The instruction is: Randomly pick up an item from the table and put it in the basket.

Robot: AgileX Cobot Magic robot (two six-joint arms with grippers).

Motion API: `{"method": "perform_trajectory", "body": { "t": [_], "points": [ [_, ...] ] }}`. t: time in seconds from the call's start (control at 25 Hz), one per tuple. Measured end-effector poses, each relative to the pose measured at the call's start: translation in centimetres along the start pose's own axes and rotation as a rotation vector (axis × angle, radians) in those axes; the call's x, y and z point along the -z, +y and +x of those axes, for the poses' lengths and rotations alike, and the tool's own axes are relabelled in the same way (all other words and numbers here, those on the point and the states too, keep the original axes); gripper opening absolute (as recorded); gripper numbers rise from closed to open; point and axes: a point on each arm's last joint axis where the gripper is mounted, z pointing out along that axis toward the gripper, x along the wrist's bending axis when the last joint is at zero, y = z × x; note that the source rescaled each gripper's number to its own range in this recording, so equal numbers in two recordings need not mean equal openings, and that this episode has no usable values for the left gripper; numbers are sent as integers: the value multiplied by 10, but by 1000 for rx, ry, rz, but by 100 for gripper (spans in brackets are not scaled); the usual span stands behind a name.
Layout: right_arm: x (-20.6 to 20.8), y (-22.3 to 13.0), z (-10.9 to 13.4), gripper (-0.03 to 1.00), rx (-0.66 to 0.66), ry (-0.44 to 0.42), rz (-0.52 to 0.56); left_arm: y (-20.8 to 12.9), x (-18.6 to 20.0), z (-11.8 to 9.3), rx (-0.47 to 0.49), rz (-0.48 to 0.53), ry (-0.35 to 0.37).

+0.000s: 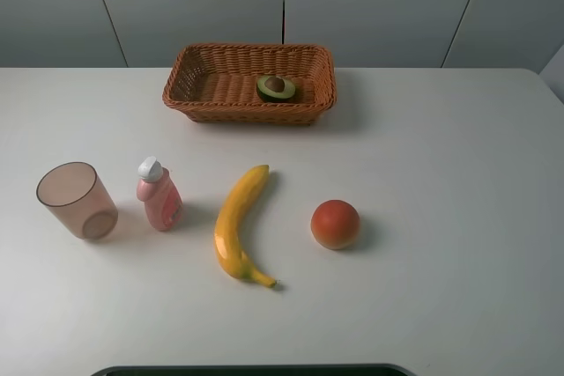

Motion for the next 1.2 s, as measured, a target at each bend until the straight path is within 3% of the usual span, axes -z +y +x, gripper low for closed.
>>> {"method": "perform_trajectory", "body": {
  "t": [0.48, 1.2],
  "points": [
    [-5, 0, -3, 99, -72, -35, -29, 0, 0, 0, 0, 0, 0],
    [-5, 0, -4, 100, -77, -41, -29, 0, 0, 0, 0, 0, 0]
  ]
}}
